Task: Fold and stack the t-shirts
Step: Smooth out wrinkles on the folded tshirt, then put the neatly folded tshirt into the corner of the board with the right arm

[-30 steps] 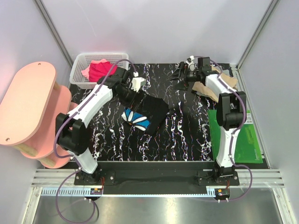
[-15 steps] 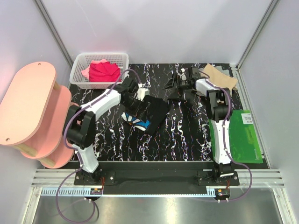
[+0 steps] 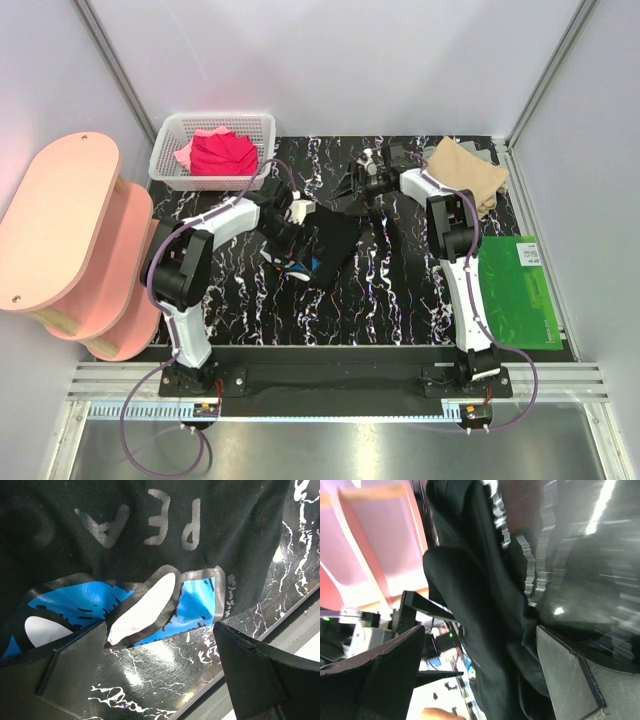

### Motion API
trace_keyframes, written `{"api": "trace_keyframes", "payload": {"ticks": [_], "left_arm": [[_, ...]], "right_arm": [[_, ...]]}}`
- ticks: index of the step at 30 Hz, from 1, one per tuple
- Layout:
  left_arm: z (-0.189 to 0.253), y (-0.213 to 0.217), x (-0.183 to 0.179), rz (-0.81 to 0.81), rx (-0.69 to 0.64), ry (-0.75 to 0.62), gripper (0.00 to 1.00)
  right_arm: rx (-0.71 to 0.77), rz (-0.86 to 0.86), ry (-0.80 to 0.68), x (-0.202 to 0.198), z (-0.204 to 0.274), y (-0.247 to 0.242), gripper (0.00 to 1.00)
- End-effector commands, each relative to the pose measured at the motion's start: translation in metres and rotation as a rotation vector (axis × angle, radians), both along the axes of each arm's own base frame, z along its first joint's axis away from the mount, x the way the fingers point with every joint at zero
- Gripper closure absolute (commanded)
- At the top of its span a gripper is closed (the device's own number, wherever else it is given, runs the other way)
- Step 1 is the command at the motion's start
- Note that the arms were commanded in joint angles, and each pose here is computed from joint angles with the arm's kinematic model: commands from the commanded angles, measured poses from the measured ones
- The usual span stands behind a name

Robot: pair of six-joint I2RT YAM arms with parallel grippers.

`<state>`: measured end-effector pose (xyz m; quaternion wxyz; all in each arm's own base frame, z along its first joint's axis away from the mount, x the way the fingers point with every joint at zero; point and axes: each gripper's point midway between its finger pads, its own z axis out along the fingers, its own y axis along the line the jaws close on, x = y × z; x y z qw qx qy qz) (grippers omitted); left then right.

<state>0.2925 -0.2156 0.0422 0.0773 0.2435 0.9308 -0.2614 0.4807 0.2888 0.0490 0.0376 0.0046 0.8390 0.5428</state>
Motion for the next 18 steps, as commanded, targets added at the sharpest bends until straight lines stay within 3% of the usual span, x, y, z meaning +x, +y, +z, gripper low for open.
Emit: {"api": "trace_keyframes", "payload": {"ticks": [1,10,15,18], "left_arm": [[-0.013,0.009,0.007,0.012,0.005,0.008,0.01],[-0.003,0.032,0.005,0.008,0.024,-0.059,0.01],[0.005,0.038,0.007,0.003,0.029,-0.089,0.01],[0.007,0.04,0.007,0.001,0.035,-0.099,0.01]], "right_arm": [[-0.124,0.091,0.067,-0.045,-0.057,0.031,0.0],[-0.151,0.18,0.101,-0.099,-0.065,0.055,0.03],[-0.143,0.201,0.137,-0.126,-0.071,0.06,0.23],[-0.126,0.226,0.154,-0.146,-0.073,0.069,0.24]]}}
